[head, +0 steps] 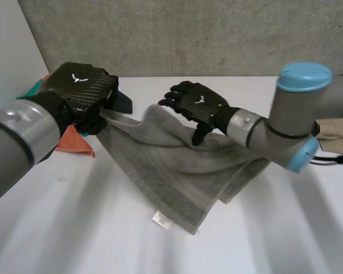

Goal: Fold the laundry.

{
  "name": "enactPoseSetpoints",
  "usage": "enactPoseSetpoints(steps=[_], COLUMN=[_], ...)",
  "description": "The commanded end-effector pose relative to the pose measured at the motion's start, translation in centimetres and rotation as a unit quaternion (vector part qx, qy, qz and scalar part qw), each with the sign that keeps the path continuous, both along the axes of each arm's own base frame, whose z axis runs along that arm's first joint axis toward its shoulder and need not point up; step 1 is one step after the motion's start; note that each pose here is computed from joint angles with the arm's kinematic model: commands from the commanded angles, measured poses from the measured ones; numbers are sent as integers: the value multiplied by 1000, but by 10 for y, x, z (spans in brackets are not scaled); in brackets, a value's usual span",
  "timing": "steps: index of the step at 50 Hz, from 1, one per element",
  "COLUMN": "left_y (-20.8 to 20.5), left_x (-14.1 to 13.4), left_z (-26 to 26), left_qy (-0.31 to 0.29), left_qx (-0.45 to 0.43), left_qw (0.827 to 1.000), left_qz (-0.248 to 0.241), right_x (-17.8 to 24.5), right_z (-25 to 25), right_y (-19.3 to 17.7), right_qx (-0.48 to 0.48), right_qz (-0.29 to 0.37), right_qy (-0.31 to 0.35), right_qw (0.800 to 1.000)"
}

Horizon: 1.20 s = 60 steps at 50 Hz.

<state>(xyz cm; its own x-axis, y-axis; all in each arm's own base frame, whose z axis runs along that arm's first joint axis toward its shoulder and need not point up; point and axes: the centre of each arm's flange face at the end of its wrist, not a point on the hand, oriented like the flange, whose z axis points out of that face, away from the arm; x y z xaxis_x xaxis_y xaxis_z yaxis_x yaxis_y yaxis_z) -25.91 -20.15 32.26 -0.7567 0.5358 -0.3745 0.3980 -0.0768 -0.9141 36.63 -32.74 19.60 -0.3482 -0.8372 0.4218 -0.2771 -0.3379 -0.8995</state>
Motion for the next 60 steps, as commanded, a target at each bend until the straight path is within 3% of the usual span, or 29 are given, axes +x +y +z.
enactPoseSetpoints(steps=[1, 5, 8, 11, 14, 20, 26, 34, 40, 48, 53, 60], left_y=[21, 15, -1, -23, -43, -62, -52, -2, 31, 56, 44, 17], left_x=[9, 13, 17, 17, 13, 5, -3, 5, 17, 30, 39, 45], left_z=[5, 6, 12, 16, 26, 46, 49, 62, 72, 79, 72, 60], left_qy=[-15, -12, -3, 4, 19, 42, 60, 63, 55, 56, 49, 38], left_qx=[-13, -21, -45, -71, -102, -139, -106, -95, -111, -128, -119, -96], left_qw=[1000, 1000, 999, 997, 994, 988, 991, 993, 992, 990, 992, 994], left_qz=[-9, 2, 19, 34, 42, 55, 54, 20, 0, -17, 6, 31], right_x=[37, 47, 42, 20, 0, -42, -42, -26, -12, 19, 35, 43], right_z=[-35, -42, -15, 33, 76, 119, 92, 39, 10, -38, -60, -50], right_y=[6, -3, -42, -74, -80, -72, -49, -41, -40, 10, 37, 29], right_qx=[23, -2, -82, -120, -119, -119, -65, 6, 56, 188, 217, 191], right_qz=[59, 43, -77, -219, -273, -315, -228, -133, -84, 13, 48, 49], right_qy=[11, 5, -37, -113, -173, -176, -138, -93, -68, 13, 41, 12], right_qw=[998, 999, 993, 962, 939, 925, 962, 987, 993, 982, 974, 980])
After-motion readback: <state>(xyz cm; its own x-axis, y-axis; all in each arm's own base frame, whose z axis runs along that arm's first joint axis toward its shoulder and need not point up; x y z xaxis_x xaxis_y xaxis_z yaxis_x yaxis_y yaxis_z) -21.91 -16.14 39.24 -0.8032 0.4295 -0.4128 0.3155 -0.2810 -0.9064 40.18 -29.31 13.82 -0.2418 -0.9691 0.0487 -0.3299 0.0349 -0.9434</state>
